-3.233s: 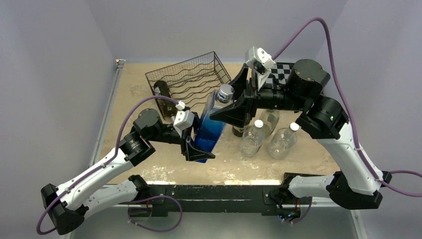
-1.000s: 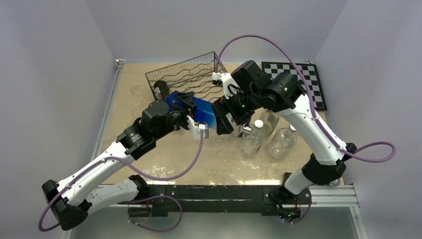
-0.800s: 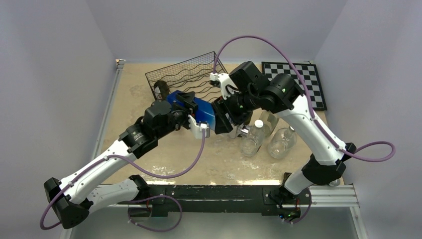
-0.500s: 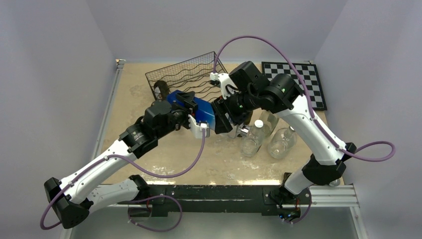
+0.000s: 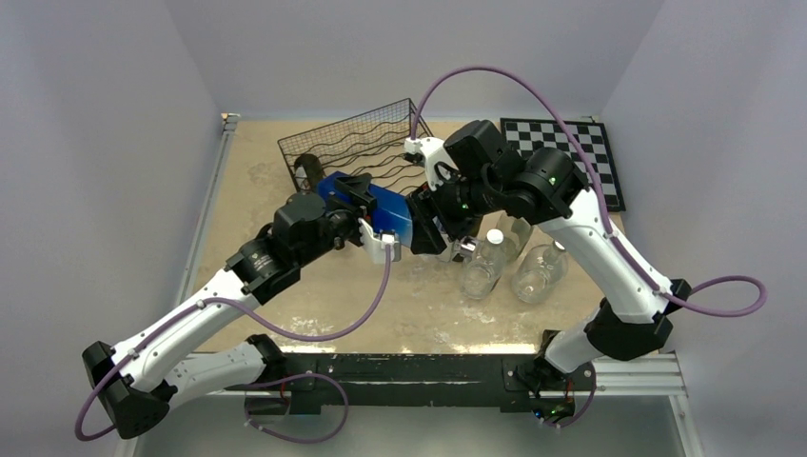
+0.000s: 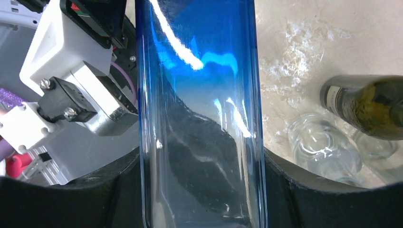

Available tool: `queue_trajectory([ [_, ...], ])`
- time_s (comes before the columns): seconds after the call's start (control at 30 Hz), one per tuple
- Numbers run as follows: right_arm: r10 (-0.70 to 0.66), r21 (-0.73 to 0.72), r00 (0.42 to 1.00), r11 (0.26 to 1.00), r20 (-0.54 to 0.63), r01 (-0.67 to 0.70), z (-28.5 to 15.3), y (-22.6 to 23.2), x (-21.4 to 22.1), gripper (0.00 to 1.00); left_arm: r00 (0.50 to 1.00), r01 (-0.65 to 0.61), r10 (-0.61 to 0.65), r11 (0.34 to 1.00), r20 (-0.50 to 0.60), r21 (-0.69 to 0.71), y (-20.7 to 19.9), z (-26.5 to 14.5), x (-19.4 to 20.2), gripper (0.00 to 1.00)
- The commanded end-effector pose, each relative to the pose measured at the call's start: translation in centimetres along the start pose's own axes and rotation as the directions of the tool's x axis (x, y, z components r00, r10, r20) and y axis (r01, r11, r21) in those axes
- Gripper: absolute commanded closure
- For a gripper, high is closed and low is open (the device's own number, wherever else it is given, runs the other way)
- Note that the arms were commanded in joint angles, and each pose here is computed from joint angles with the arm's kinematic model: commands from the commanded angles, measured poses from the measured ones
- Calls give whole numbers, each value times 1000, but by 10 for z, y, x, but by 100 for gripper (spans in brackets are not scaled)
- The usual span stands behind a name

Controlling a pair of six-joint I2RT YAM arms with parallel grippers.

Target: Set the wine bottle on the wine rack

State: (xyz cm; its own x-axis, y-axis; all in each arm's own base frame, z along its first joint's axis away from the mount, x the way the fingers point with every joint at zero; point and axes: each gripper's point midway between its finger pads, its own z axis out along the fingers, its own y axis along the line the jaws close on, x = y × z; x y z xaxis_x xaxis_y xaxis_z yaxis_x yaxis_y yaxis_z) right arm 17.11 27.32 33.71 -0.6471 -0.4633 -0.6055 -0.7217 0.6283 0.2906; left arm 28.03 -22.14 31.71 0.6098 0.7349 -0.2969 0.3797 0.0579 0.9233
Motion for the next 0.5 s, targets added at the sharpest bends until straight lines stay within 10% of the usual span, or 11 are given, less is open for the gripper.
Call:
queue_trajectory([
  [0.0, -29, 16, 967, 1000, 254, 26, -27, 7, -52, 100, 983, 161, -122, 932, 136, -326, 85, -40, -26, 86],
  [0.13, -42, 25, 954, 999, 298, 36, -39, 10, -60, 100, 978, 192, -161, 941, 129, -280, 72, -40, -23, 71],
  [0.4, -53, 36, 919, 998, 390, 42, -60, 15, -75, 100, 973, 225, -202, 937, 113, -265, 59, -42, -16, 2],
  [0.47, -55, 45, 913, 998, 404, 40, -61, 14, -78, 100, 973, 228, -209, 939, 101, -259, 56, -42, -14, 1],
])
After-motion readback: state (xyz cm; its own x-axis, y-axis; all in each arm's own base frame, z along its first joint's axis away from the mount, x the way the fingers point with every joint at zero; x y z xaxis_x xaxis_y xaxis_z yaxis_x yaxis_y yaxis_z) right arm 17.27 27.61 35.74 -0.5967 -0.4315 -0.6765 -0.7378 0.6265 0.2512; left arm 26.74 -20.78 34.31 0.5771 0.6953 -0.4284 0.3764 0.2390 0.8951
